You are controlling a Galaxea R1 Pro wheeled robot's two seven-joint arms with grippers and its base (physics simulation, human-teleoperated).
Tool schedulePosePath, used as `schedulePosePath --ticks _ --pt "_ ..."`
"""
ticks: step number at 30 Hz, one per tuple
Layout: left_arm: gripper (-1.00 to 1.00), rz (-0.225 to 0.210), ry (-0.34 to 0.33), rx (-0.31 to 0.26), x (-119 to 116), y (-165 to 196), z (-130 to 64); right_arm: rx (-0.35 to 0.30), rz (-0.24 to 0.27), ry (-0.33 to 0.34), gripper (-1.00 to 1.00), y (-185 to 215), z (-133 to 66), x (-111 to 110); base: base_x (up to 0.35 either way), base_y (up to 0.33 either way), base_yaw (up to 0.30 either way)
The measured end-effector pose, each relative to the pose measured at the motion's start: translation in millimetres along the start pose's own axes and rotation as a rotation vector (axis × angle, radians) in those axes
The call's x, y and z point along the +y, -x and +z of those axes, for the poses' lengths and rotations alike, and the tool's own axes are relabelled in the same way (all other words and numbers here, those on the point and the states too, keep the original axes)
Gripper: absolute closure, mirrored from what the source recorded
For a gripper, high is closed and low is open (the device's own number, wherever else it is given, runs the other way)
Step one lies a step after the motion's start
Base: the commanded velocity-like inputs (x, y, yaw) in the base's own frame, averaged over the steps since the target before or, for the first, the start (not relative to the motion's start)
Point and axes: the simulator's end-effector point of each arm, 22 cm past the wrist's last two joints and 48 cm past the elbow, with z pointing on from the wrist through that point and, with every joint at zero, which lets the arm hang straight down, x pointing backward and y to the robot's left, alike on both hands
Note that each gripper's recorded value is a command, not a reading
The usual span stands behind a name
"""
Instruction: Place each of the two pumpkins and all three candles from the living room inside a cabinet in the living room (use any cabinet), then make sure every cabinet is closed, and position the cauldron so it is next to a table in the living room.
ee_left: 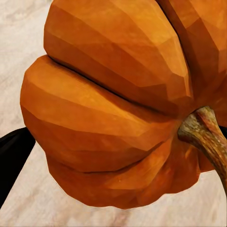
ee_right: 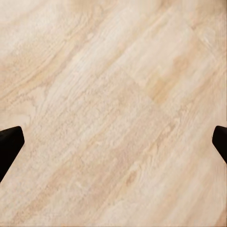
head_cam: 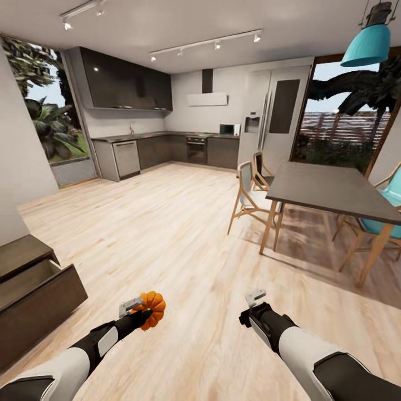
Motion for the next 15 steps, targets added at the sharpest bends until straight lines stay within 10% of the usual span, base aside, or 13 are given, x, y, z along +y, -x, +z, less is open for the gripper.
schedulePosePath --ticks 15 --pt "1.0 0.004 -0.005 -0.014 -3.2 7.5 -4.4 -0.015 0.002 -0.008 -1.0 6.5 -5.9 -4.1 0.336 0.0 0.219"
